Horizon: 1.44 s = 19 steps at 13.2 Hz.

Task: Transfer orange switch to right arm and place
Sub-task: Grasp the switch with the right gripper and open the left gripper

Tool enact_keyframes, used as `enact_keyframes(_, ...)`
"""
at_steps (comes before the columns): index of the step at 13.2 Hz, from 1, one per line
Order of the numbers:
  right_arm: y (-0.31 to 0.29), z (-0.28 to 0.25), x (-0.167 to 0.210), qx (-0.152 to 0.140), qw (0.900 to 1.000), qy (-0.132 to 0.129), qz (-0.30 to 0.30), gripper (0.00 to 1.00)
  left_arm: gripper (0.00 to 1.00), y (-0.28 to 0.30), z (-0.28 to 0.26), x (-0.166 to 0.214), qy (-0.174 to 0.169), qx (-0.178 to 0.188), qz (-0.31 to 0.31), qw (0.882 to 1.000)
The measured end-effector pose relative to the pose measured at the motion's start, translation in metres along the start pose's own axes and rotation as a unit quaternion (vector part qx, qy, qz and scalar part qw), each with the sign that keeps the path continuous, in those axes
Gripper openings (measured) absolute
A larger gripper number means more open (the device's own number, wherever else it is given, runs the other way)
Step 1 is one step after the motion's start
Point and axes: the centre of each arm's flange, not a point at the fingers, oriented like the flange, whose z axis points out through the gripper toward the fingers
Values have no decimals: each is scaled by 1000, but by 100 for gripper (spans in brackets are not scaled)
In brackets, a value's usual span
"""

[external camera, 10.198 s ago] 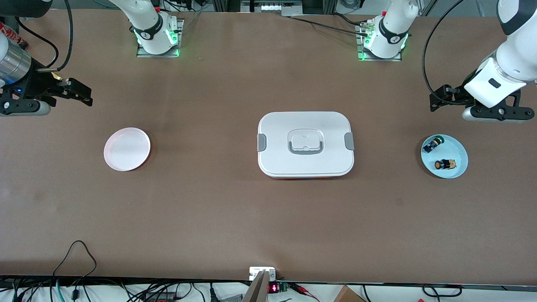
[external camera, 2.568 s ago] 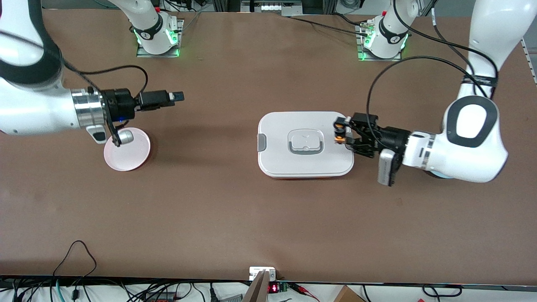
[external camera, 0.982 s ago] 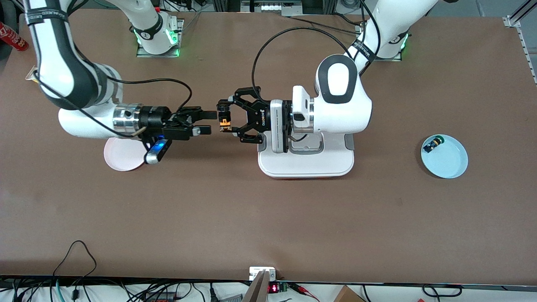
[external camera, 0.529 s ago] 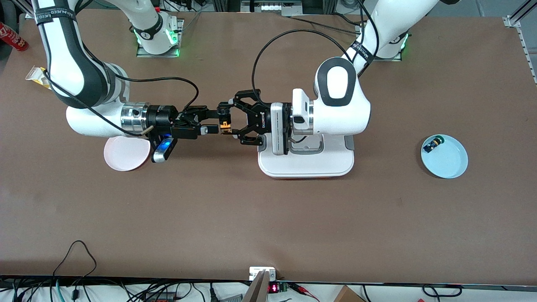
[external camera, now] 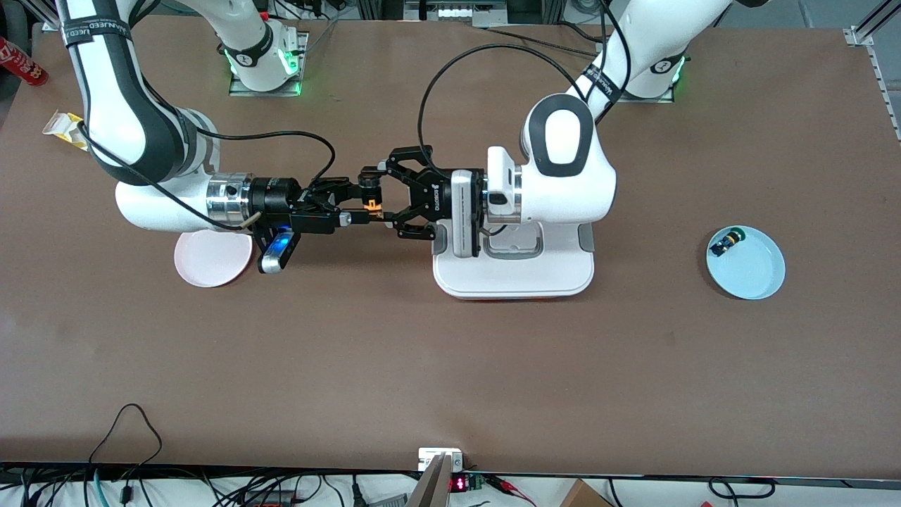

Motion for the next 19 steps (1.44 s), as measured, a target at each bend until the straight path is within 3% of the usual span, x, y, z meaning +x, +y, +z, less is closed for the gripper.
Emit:
enact_keyframes(4, 0, 0, 0, 0, 1000, -2, 0, 95, 73, 5, 11, -7, -3, 6, 0, 1000)
enact_keyframes(5, 0, 0, 0, 0, 1000, -3, -1, 86, 73, 5, 11, -7, -3, 6, 0, 1000)
enact_keyframes(8, 3, -2, 2, -2, 1000, -9, 0, 47, 73, 5, 8, -1, 3, 8, 3, 1000)
enact_keyframes(9, 3, -3, 2, -3, 1000, -12, 0, 41, 73, 6, 8, -1, 3, 8, 3, 1000)
enact_keyframes(15, 4, -6, 3, -3, 999, -23, -32, 41, 73, 8, 11, -2, 2, 5, 16, 1000)
enact_keyframes(17, 1, -9, 2, 2, 998, -22, -59, 41, 87, 7, 11, -3, 9, 3, 5, 1000)
enact_keyframes(18, 0, -11, 2, 3, 998, -22, -64, 41, 99, 6, 10, -3, 10, 4, 3, 1000)
enact_keyframes(19, -1, -13, 2, 4, 998, -22, -67, 41, 99, 5, 9, -3, 11, 4, 3, 1000)
